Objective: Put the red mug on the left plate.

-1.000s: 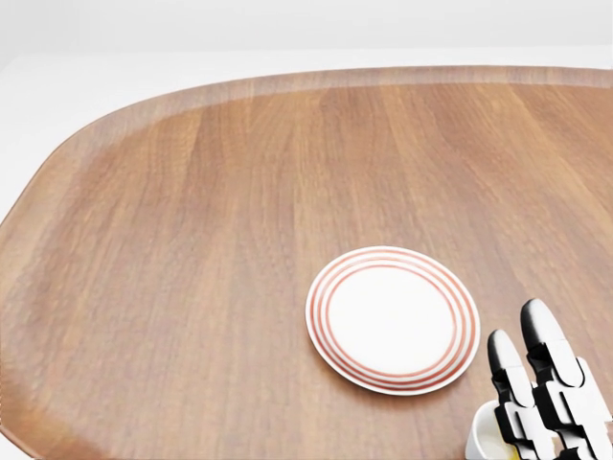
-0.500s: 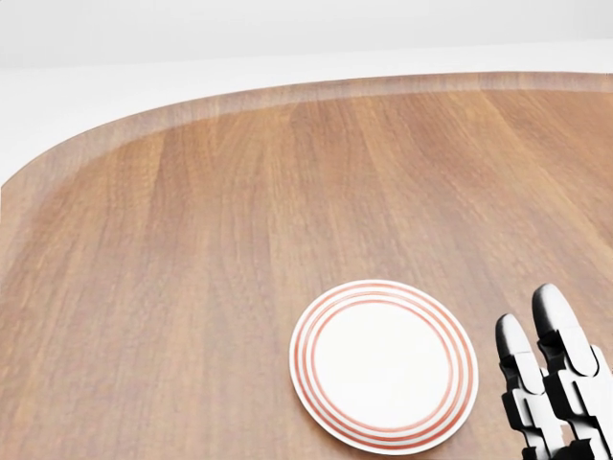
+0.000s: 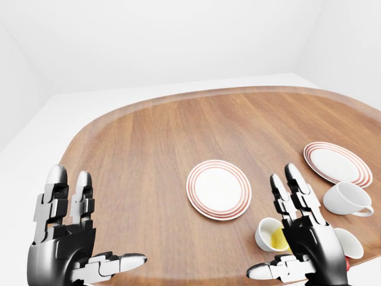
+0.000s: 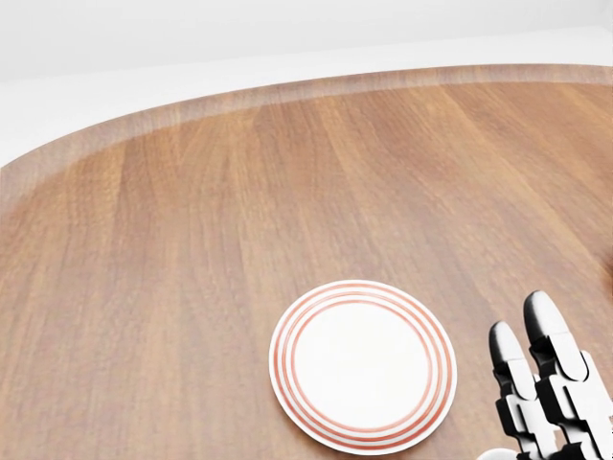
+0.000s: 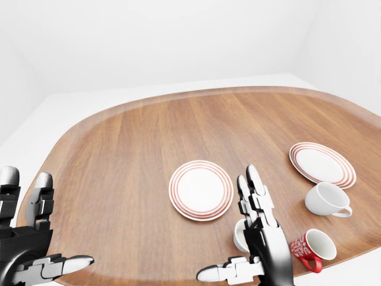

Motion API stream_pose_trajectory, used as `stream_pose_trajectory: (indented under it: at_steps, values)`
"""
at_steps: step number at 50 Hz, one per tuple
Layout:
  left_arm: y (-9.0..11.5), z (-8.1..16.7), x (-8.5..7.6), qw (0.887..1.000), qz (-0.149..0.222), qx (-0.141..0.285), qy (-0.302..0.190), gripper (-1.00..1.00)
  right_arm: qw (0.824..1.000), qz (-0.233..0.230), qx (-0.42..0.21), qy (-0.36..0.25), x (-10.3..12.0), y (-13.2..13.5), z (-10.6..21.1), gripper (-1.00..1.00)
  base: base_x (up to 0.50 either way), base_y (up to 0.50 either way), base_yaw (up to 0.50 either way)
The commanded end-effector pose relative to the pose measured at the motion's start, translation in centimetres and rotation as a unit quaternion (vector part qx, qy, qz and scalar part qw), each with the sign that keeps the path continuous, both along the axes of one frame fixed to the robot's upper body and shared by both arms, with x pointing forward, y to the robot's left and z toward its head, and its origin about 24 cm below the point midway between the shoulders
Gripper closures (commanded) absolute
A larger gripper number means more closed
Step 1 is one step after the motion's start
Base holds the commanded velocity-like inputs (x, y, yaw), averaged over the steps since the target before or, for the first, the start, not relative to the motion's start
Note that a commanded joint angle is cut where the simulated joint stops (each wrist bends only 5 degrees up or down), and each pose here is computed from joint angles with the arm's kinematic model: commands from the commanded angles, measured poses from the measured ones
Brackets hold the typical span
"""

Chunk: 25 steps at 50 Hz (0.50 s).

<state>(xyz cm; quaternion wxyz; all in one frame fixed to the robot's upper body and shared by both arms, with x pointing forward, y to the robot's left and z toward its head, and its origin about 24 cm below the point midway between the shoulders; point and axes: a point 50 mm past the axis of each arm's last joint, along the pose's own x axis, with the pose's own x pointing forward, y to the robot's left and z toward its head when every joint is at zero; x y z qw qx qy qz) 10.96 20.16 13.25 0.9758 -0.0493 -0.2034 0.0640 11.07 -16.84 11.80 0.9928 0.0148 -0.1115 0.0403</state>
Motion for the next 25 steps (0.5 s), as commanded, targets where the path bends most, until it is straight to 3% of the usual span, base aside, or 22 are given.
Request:
stream_pose_trajectory:
  at_steps: [1, 20, 25]
  values:
    - [0.05, -0.02, -0.04, 1.000, 0.001, 0.000, 0.000, -1.00, 1.000, 0.002, 0.002, 0.009, -0.08, 0.07, -0.31, -1.00, 0.49, -0.09, 0.00]
    - [0.04, -0.03, -0.04, 1.000, 0.000, -0.001, -0.001, -1.00, 1.000, -0.009, -0.007, 0.013, -0.16, -0.07, -0.34, -1.00, 0.48, -0.09, 0.00]
    - [0.04, -0.04, -0.03, 1.000, 0.000, -0.001, -0.001, -1.00, 1.000, -0.016, 0.002, 0.008, -0.25, -0.38, -0.17, -1.00, 0.02, 0.00, 0.00]
